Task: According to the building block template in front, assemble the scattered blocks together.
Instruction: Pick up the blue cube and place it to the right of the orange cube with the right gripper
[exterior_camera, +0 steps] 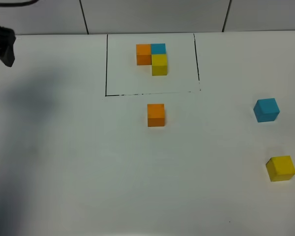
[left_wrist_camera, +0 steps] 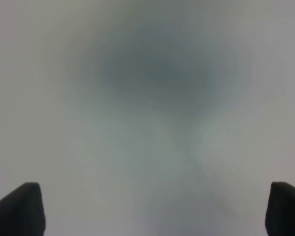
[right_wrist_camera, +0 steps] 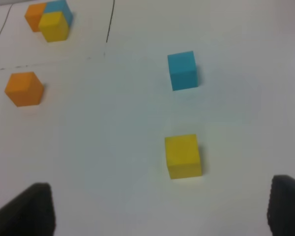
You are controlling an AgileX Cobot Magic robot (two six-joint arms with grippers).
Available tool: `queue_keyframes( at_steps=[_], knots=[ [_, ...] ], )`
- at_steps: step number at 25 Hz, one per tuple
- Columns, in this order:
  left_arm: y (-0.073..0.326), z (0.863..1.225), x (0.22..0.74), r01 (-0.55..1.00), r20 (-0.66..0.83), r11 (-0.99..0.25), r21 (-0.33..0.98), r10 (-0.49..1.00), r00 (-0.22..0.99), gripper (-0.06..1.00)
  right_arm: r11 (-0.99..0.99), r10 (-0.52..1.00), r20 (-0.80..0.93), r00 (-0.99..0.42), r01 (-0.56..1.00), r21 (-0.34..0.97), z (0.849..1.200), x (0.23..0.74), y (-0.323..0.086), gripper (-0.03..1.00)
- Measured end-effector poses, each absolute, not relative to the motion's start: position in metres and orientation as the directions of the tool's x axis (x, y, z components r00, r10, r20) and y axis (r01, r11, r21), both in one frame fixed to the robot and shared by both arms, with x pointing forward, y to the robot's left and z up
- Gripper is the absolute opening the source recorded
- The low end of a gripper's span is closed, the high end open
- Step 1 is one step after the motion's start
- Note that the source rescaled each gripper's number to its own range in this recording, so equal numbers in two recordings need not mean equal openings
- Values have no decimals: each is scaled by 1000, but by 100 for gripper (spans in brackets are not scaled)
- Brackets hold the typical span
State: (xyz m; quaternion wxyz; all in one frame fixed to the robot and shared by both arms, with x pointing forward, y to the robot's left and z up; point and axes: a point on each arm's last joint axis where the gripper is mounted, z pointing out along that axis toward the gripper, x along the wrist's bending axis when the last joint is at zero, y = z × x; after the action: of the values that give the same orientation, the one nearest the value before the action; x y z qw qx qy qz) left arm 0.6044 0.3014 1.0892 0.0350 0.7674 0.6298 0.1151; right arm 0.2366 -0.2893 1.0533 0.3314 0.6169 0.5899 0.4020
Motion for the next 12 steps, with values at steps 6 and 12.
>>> queue_keyframes(
  at_steps=[6, 12],
  knots=[
    [303, 1115, 534, 949, 134, -157, 272, 983, 125, 91, -85, 994, 106, -21, 461, 883, 1053, 237, -289, 75],
    [305, 1137, 465, 880, 137, -127, 458, 988, 72, 91, -91, 993, 117, -28, 462, 882, 1053, 237, -288, 75]
  ],
)
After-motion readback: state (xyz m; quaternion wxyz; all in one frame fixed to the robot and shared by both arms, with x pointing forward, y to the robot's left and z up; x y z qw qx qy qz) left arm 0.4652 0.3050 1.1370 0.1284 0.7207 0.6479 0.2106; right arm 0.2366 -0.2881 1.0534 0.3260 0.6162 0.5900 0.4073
